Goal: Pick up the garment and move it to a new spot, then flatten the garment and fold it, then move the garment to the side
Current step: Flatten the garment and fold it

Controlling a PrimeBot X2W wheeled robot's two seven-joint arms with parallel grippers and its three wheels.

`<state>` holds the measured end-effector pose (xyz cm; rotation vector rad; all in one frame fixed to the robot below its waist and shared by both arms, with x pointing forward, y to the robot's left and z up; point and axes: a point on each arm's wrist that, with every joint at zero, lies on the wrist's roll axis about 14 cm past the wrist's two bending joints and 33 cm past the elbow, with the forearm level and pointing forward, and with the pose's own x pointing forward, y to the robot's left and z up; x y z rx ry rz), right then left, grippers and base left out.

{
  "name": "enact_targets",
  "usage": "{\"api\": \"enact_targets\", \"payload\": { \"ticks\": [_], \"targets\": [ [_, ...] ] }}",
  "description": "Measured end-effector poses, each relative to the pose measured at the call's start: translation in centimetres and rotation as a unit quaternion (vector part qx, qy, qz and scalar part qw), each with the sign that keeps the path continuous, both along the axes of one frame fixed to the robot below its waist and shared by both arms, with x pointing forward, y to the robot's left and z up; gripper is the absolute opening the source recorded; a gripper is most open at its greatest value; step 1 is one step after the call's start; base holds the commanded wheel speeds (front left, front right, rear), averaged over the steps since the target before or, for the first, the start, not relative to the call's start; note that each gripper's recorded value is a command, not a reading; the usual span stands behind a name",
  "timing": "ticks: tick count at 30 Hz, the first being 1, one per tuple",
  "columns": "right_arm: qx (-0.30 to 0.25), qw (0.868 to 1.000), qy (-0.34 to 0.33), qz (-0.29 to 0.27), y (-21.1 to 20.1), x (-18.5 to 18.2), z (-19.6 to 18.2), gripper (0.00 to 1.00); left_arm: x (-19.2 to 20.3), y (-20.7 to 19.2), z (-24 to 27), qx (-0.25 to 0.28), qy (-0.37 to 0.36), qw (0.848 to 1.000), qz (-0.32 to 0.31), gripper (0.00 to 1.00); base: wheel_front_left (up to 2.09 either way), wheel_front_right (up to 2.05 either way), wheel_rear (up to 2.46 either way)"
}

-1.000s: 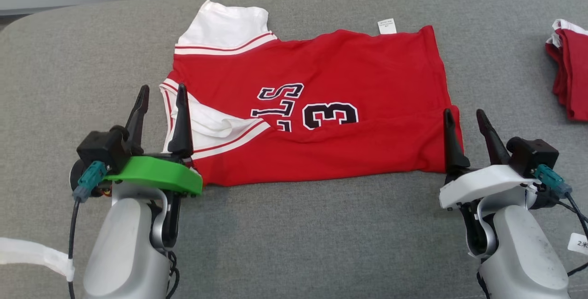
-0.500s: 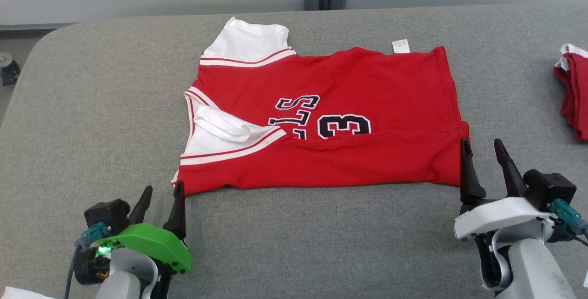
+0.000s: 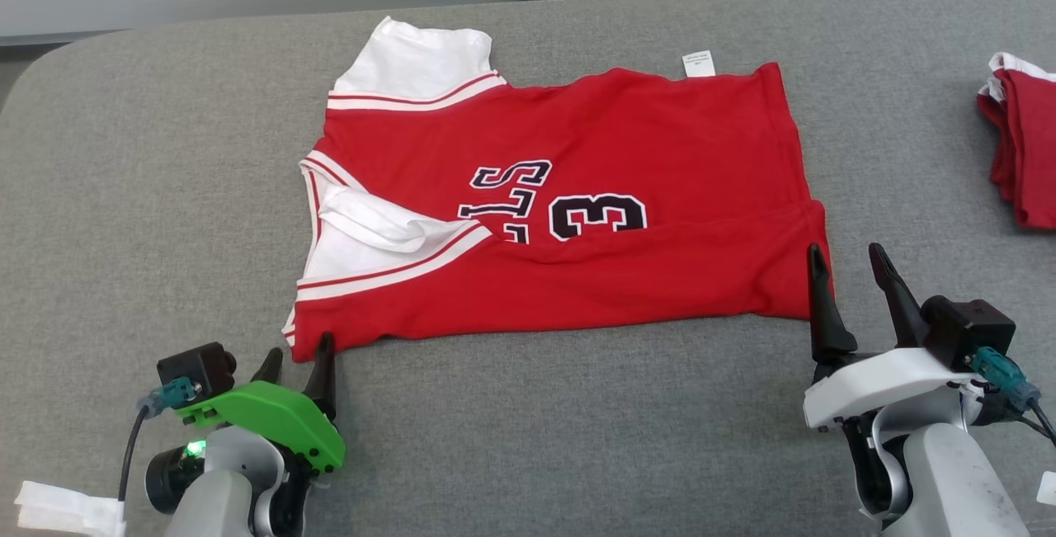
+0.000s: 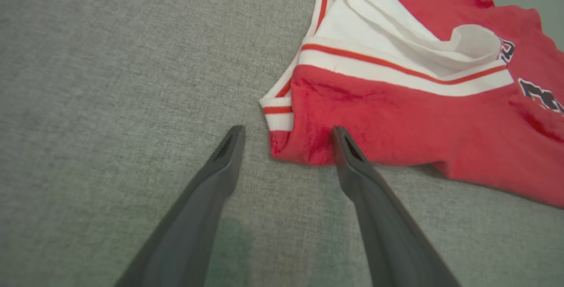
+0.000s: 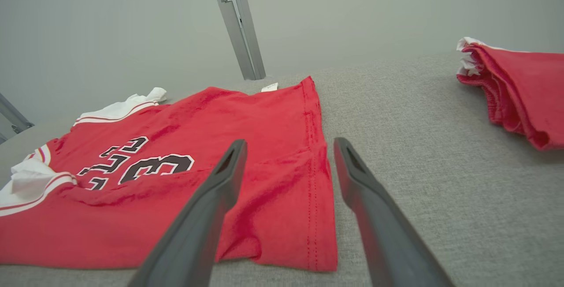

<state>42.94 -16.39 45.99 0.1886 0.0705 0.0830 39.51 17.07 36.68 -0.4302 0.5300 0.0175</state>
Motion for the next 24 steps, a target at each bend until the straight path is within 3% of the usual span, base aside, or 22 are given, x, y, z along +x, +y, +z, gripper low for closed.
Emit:
{"api": "enact_targets", "payload": {
  "ticks": [2,3,21,22,24],
  "targets": [
    [-0.005,1.000,0.010,-0.003,-0.3,-0.2,-0.4,1.00,0.3,-0.4,-0.1,-0.004,0.002,1.000,-0.006,0.07,0.00,0.00,0.00],
    [-0.009,1.000,0.022,-0.003,-0.5,-0.3,-0.9,1.00,0.4,-0.5,-0.1,-0.004,0.002,1.000,-0.008,0.00,0.00,0.00,0.00],
    [-0.023,0.977,0.212,0.025,0.6,-1.2,-8.3,1.00,1.0,0.0,2.9,0.006,-0.050,0.999,-0.013,0.00,0.00,0.00,0.00],
    [-0.015,0.977,0.212,0.024,0.8,-1.1,-8.2,0.85,1.0,0.1,3.0,0.006,-0.052,0.999,-0.012,0.00,0.00,0.00,0.00],
    [-0.009,0.977,0.213,0.025,1.0,-0.8,-8.4,0.09,1.3,0.1,3.7,0.008,-0.064,0.998,-0.013,0.00,0.00,0.00,0.00]
  ]
}}
